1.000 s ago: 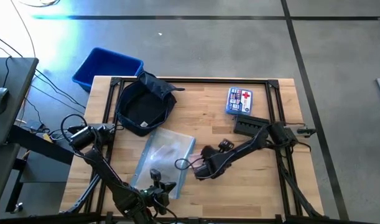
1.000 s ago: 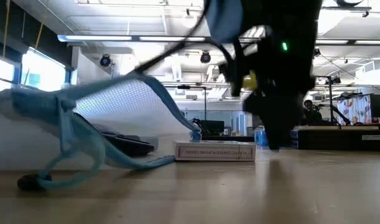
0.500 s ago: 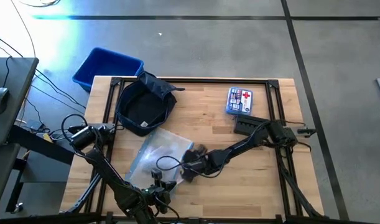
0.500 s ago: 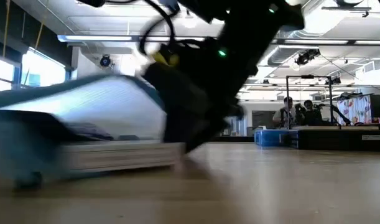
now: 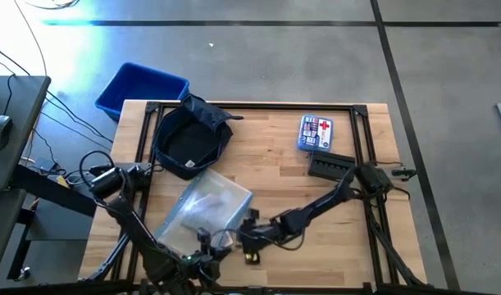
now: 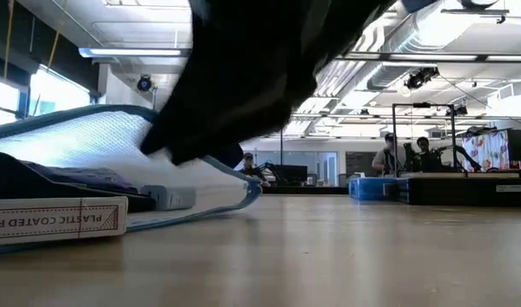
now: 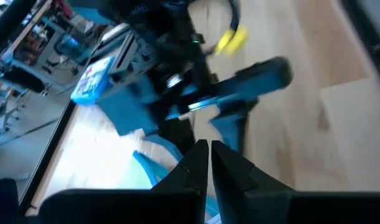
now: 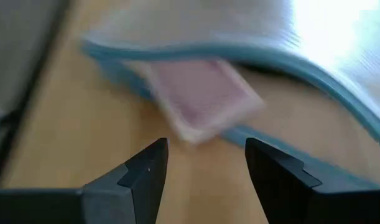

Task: Unpack backpack
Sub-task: Put the red game card into the transparent zip bag

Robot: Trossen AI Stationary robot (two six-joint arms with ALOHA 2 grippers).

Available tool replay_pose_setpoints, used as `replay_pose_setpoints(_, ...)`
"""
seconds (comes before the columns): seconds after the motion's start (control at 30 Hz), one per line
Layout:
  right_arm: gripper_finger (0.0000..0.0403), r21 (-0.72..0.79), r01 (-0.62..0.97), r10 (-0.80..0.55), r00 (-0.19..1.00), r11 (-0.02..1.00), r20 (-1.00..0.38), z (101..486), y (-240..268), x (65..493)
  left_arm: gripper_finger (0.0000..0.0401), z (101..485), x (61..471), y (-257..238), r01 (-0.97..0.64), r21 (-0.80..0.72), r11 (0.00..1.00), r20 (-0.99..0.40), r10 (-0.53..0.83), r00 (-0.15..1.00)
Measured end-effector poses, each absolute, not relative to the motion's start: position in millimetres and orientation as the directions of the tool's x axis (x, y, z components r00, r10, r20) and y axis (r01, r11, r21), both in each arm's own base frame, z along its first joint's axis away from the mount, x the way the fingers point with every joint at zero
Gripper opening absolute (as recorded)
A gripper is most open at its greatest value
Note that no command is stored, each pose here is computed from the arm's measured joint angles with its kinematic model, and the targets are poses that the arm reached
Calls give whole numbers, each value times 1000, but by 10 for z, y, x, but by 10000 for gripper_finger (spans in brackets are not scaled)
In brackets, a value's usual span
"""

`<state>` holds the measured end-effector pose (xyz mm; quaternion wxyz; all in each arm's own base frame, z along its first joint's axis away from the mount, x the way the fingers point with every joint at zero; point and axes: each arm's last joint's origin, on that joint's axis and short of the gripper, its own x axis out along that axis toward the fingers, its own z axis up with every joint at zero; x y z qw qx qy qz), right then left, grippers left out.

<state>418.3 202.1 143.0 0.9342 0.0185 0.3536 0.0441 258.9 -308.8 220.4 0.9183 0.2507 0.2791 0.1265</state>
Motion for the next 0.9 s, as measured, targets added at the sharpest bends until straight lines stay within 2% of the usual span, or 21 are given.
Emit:
replay_pose_setpoints(0.2, 202, -49, -211, 146, 805, 976, -575, 1384, 2173, 4222, 0, 2275, 2529, -3175, -76, 519, 851, -443, 344, 828)
replay_pose_setpoints(0.37, 220, -19, -237, 183, 797, 971, -576, 1330, 2034, 4316, 0, 2271, 2510, -3183, -65, 522, 851, -450, 339, 826)
replay_pose_setpoints(0.47, 246, -14, -214, 168, 805, 977, -569, 1337, 1912, 4378, 0, 2270, 2509, -3182, -64, 523, 850, -451, 339, 825)
replay_pose_setpoints(0.63, 308, 53, -231, 219, 787, 971, -576, 1295, 1765, 4452, 0, 2269, 2508, -3181, -62, 524, 850, -453, 339, 824)
replay_pose_setpoints(0.77, 358, 37, -268, 239, 779, 963, -580, 1242, 1694, 4489, 0, 2269, 2509, -3180, -61, 524, 850, -454, 339, 824)
replay_pose_setpoints(0.9, 390, 3, -287, 237, 787, 958, -569, 1252, 1654, 4512, 0, 2268, 2517, -3174, -57, 529, 846, -456, 340, 823)
